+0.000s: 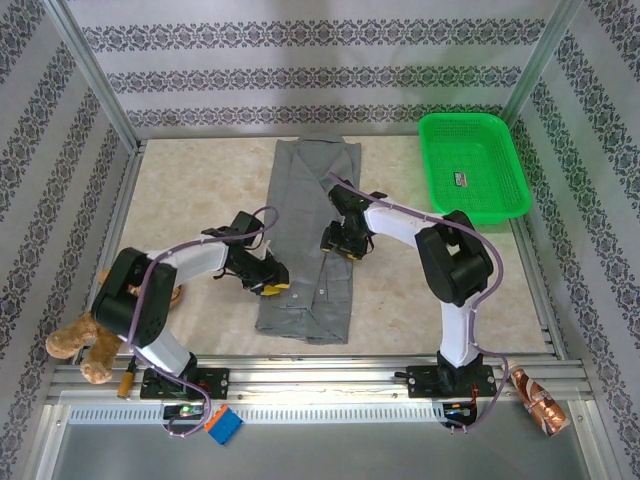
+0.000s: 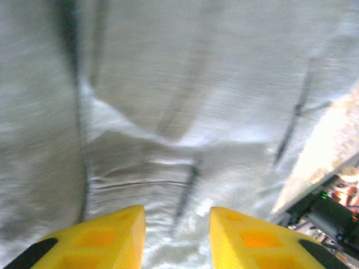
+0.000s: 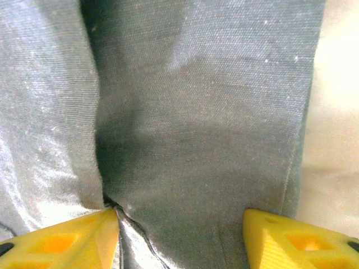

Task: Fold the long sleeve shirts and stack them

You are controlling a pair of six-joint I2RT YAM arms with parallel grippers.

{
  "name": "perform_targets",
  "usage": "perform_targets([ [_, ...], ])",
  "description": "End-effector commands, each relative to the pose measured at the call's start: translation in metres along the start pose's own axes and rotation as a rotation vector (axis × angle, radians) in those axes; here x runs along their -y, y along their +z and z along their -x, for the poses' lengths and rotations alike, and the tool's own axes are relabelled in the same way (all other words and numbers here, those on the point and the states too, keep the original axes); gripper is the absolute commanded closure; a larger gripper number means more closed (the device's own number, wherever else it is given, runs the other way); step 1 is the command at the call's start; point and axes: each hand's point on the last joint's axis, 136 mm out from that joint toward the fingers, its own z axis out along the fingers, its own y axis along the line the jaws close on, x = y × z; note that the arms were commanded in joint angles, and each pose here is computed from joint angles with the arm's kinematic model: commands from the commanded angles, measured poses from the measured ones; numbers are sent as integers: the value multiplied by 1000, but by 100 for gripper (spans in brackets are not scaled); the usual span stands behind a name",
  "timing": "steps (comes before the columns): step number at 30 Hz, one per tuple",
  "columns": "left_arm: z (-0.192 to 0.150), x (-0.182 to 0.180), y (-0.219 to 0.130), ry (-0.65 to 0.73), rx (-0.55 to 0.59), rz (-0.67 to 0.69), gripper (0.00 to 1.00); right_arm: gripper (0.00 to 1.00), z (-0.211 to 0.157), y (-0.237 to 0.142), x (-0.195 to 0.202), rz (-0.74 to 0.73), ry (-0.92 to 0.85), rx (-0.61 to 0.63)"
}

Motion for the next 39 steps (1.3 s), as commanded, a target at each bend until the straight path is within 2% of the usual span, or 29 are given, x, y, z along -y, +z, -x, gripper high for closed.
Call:
perform_targets([
  [1, -9, 21, -42, 113, 34, -28, 60, 37, -13, -25, -1, -26, -96, 30],
  [3, -12, 17, -65, 127, 80, 21, 58, 33, -26, -40, -12, 9, -139, 39],
  [4, -15, 13, -77, 132, 101, 49, 55, 23, -35, -47, -17, 29, -157, 38],
  [6, -22, 3, -95, 120, 128, 95, 45, 18, -55, -57, -21, 52, -174, 31],
  [9, -33, -17, -113, 60, 128, 135, 38, 16, -91, -60, -18, 59, -178, 6],
  [12, -45, -35, -115, 19, 88, 178, 38, 16, -130, -52, -15, 49, -214, -41],
  [15, -45, -28, -107, 0, 65, 117, 39, 17, -164, -39, 1, -37, -243, -78],
  [18, -45, -28, -93, -53, 32, 75, 44, 19, -182, -32, 15, -87, -229, -82],
  [24, -49, -28, -63, -76, -20, 85, 48, 20, -189, -34, 35, -110, -179, -59],
  [30, -57, -36, -27, -106, -86, 116, 51, 21, -201, -24, 51, -126, -176, -107],
  [39, -71, -43, -5, -133, -140, 118, 55, 25, -206, -17, 49, -111, -187, -129],
])
